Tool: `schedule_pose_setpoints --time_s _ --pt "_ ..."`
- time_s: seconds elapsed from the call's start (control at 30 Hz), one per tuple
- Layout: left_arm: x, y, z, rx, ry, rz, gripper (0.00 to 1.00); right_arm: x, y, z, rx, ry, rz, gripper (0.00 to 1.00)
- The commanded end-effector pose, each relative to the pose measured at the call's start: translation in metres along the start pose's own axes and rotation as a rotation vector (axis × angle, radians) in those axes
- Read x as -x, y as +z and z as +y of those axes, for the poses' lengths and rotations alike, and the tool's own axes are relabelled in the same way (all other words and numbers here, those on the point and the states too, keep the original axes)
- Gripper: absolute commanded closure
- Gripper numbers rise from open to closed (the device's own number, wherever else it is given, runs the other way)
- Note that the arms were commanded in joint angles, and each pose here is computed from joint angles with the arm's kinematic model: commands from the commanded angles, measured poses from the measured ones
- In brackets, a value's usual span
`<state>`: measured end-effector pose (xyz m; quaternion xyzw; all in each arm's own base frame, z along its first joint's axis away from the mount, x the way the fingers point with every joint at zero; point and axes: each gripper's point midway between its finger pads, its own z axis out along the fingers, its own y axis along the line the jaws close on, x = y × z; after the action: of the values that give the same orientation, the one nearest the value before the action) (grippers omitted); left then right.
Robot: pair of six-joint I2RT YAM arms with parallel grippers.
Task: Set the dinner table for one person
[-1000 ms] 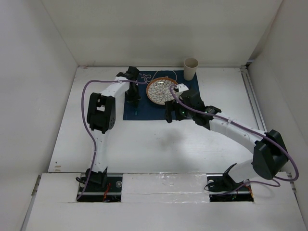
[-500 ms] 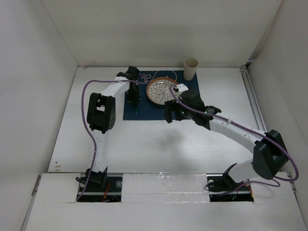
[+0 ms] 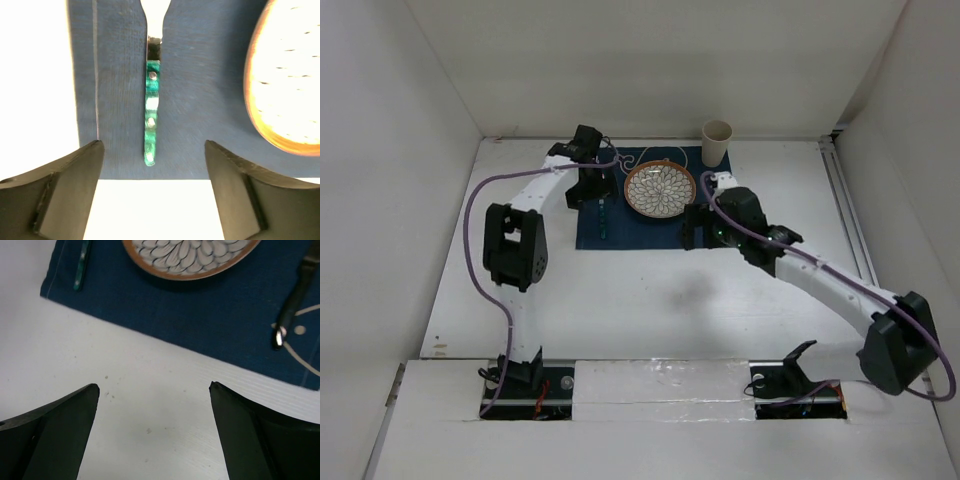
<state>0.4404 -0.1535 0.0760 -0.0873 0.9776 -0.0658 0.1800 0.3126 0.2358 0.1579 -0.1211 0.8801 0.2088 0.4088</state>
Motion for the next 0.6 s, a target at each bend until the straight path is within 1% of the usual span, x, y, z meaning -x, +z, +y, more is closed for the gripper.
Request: schedule_pose_setpoints --time_s 0.0,0.03,0.07,0.1,0.13,0.17,0.2,0.23,0.27,0.3,0.33,0.37,0.4,0.43,0.47,0.5,0.53,0.57 --pt "0.026 -0.07 -0.005 -0.04 -0.04 -0.172 0.18 0.041 -0.032 -0.009 -0.041 0.089 -0.157 0.02" --pt "0.026 -0.077 -0.002 -0.031 -0.06 -0.188 0.16 0.052 -0.051 -0.01 -0.05 0.102 -0.208 0.01" --pt "0.034 -0.104 0.006 -0.01 -0.084 -0.268 0.03 0.05 -0.062 -0.015 -0.078 0.129 -0.207 0.01" --pt "0.037 -0.118 0.012 0.011 -0.107 -0.312 0.0 0.054 -0.074 -0.025 -0.137 0.153 -0.243 0.01" --pt "0.039 -0.149 0.024 0.048 -0.153 -0.405 0.0 0.06 -0.099 -0.03 -0.166 0.174 -0.287 0.01" --pt "0.034 -0.144 0.026 0.058 -0.151 -0.39 0.0 0.073 -0.115 -0.032 -0.179 0.184 -0.348 0.01" --pt "0.039 -0.183 0.035 0.075 -0.201 -0.505 0.0 0.069 -0.128 -0.039 -0.215 0.2 -0.342 0.01" --pt "0.038 -0.201 0.042 0.08 -0.229 -0.552 0.0 0.072 -0.143 -0.045 -0.253 0.215 -0.367 0.01" --pt "0.03 -0.21 0.052 0.096 -0.249 -0.575 0.0 0.085 -0.172 -0.043 -0.248 0.226 -0.424 0.01" --pt "0.026 -0.249 0.062 0.074 -0.28 -0.675 0.0 0.075 -0.183 -0.048 -0.274 0.221 -0.391 0.01" --pt "0.021 -0.263 0.068 0.061 -0.302 -0.714 0.0 0.075 -0.197 -0.053 -0.298 0.225 -0.405 0.01" --pt "0.01 -0.263 0.082 0.08 -0.318 -0.724 0.0 0.076 -0.209 -0.055 -0.308 0.227 -0.416 0.01" --pt "0.004 -0.274 0.092 0.078 -0.337 -0.759 0.0 0.083 -0.233 -0.054 -0.3 0.238 -0.463 0.01" --pt "-0.008 -0.304 0.106 0.065 -0.37 -0.844 0.0 0.075 -0.245 -0.059 -0.323 0.235 -0.447 0.01" --pt "-0.015 -0.314 0.117 0.076 -0.392 -0.879 0.0 0.075 -0.257 -0.06 -0.327 0.239 -0.461 0.01" --pt "-0.027 -0.312 0.127 0.097 -0.4 -0.89 0.0 0.075 -0.268 -0.062 -0.332 0.244 -0.48 0.01" --pt "-0.041 -0.339 0.141 0.082 -0.439 -0.973 0.0 0.074 -0.29 -0.061 -0.315 0.252 -0.515 0.01" --pt "-0.051 -0.345 0.149 0.081 -0.451 -0.996 0.0 0.074 -0.301 -0.063 -0.318 0.259 -0.538 0.01"
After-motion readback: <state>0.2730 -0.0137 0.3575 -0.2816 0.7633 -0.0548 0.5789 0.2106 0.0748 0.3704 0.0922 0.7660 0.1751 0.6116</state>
